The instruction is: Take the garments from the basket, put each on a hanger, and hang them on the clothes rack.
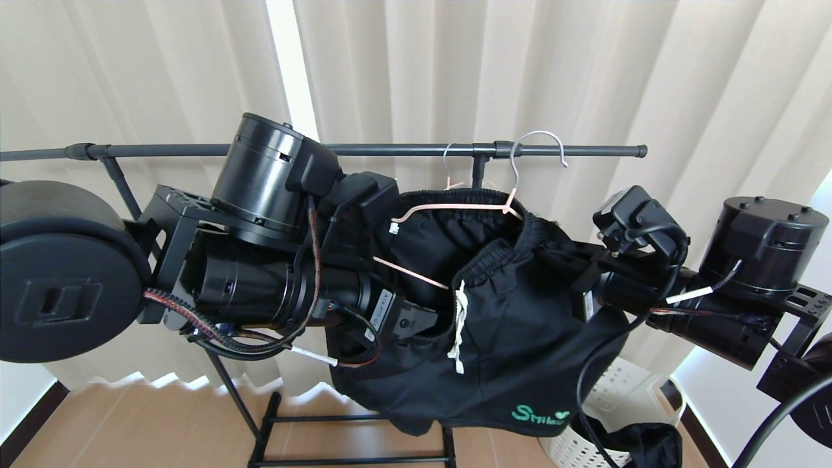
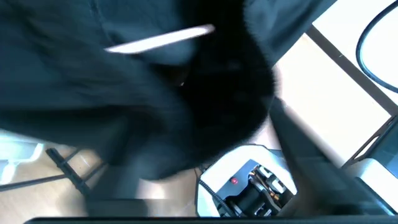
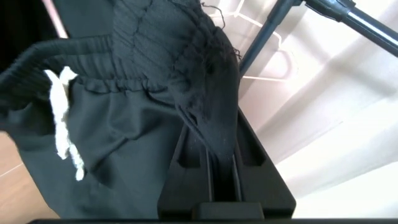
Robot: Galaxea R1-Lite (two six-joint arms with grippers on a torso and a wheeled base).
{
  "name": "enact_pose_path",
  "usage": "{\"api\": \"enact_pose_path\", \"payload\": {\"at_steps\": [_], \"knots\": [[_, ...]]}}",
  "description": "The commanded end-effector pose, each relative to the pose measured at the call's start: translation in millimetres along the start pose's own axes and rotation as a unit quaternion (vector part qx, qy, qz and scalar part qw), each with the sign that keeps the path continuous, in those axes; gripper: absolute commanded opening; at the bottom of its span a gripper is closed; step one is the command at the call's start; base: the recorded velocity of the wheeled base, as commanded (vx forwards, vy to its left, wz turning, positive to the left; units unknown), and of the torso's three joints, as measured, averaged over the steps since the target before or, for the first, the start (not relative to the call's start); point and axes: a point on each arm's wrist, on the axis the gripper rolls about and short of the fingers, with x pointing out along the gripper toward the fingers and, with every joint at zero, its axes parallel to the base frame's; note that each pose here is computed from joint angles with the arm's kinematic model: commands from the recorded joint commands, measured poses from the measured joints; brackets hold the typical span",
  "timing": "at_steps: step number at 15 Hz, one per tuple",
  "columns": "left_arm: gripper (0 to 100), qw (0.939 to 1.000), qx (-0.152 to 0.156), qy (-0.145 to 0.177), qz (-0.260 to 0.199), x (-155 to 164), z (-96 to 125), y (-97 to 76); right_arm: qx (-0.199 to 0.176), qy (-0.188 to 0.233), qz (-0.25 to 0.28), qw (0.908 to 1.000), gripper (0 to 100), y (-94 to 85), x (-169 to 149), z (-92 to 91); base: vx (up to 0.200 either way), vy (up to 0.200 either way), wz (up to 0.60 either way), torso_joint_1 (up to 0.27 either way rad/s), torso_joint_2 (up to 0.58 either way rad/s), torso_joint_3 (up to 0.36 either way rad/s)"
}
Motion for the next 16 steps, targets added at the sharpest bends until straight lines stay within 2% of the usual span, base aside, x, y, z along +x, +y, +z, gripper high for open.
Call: {"api": "enact_pose_path", "payload": {"at_steps": [1,2,3,7,10,13,16], "knots": [[100,1.0000,0.003,-0.006,-0.003,-3,1,-3.0,-0.001,-0.001,0.001,1.0000,0,0.1,-1,0.7,0.000,0.000,0.00,0.000,0.00,0.000],[100,0.9995,0.007,-0.030,-0.008,-13,4,-6.8,-0.001,-0.001,0.001,1.0000,0,0.3,-2,0.3,0.000,0.000,0.00,0.000,0.00,0.000],[100,0.9991,0.011,-0.039,-0.011,-21,3,-9.2,-0.001,0.000,0.000,1.0000,0,0.1,-2,-0.2,0.000,0.000,0.00,0.000,0.00,0.000],[100,0.9975,0.010,-0.070,-0.008,-57,-4,-7.9,0.000,0.001,0.005,1.0000,0,0.6,-2,-1.4,0.000,0.000,0.00,0.000,0.00,0.000],[100,0.9969,0.014,-0.077,0.000,-70,-10,-3.7,-0.001,-0.007,0.033,0.9994,0,2.4,-3,-1.9,0.000,0.000,0.00,0.000,0.00,0.000],[100,0.9976,0.044,-0.053,0.006,-65,-19,-3.1,0.000,-0.006,0.034,0.9994,0,2.4,-4,-2.8,0.000,0.000,0.00,0.000,0.00,0.000],[100,0.9951,0.094,0.021,0.024,-50,-28,-3.8,-0.001,-0.004,0.035,0.9994,0,3.2,-4,-3.8,0.000,0.000,0.00,0.000,0.00,0.000]]}}
